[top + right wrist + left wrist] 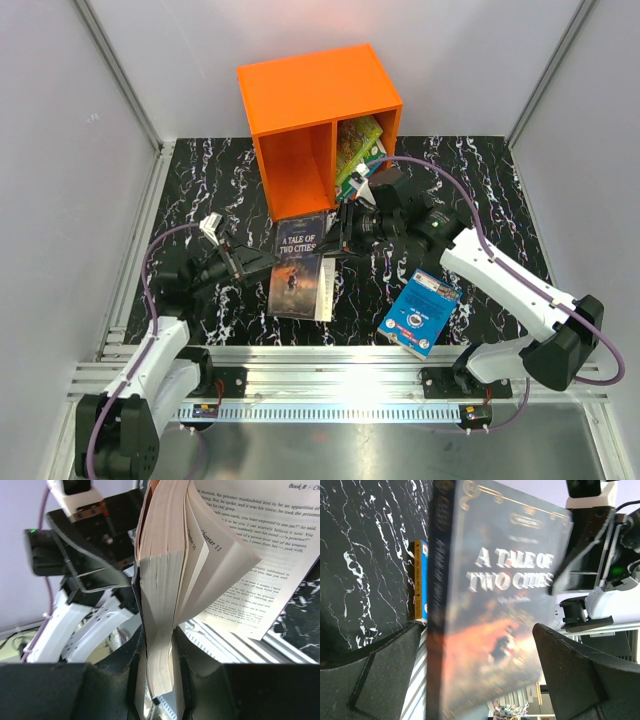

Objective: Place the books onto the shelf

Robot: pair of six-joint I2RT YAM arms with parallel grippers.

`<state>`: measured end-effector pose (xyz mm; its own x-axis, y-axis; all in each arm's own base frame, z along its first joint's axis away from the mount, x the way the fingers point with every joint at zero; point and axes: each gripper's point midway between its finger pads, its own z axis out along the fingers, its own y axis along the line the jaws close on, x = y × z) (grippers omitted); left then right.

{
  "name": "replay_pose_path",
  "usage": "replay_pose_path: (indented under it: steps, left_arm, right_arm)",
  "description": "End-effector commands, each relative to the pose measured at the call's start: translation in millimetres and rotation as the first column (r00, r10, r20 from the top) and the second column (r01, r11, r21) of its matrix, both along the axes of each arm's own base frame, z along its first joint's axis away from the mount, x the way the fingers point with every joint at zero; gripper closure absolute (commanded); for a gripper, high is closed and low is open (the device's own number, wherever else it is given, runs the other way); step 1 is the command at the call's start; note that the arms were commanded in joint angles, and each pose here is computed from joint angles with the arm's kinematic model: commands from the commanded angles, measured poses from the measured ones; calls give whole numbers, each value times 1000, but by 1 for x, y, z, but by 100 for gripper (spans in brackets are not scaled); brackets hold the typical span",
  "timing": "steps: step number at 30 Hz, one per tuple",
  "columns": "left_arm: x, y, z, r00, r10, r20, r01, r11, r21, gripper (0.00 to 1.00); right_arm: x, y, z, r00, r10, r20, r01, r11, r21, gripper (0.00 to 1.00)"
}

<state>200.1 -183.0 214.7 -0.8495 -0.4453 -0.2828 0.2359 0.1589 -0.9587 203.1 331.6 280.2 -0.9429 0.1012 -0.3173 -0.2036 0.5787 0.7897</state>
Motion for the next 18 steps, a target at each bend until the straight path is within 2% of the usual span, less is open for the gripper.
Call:
replay_pose_path:
  steps: [1,2,4,7,8,9,10,11,13,14,16,17,18]
  left_arm:
    - [4,-8,13,995,-32,94,32,999,1,1]
    - [6,-10,4,998,-45,42,44,999,21,1]
    - [10,-11,-4,997,-47,66,41,995,89,1]
    - [8,-14,2,996,-61,62,57,996,66,2]
    - [8,-16,13,989,-68,130,63,997,38,6]
    - [4,-20,20,991,-88,99,89,996,-11,25]
    - [0,-25,28,987,-112,117,117,992,-35,32]
    - [-5,-28,44,971,-130,203,145,988,-60,40]
    - [-14,-36,61,966,-169,195,196,972,-131,42]
    - [-22,-38,79,942,-180,283,230,961,-156,44]
    - [-29,-45,94,936,-223,273,285,935,-212,58]
    - [-35,-46,104,917,-228,327,311,923,-227,64]
    - [-37,-46,112,919,-232,318,320,911,-260,68]
  right_arm:
    - [-6,20,98,987,69,146,-108,955,276,100]
    - [-5,21,99,987,71,145,-109,954,280,100]
    - [-6,22,107,986,84,145,-125,946,299,100]
    - [-8,21,113,984,98,150,-141,939,314,100]
    - [-9,21,113,983,100,155,-146,937,318,100]
    - [-9,21,106,984,100,144,-141,940,312,100]
    - [-9,20,106,984,96,151,-140,937,320,100]
    - [-9,20,97,986,98,134,-136,938,317,100]
    - [-6,20,94,986,82,146,-127,935,332,100]
    - [-6,20,91,986,79,144,-124,934,335,100]
    - [-3,20,79,989,72,129,-111,938,328,100]
    - [-4,20,76,989,74,128,-112,940,324,100]
    - [-2,19,69,990,72,124,-108,943,313,100]
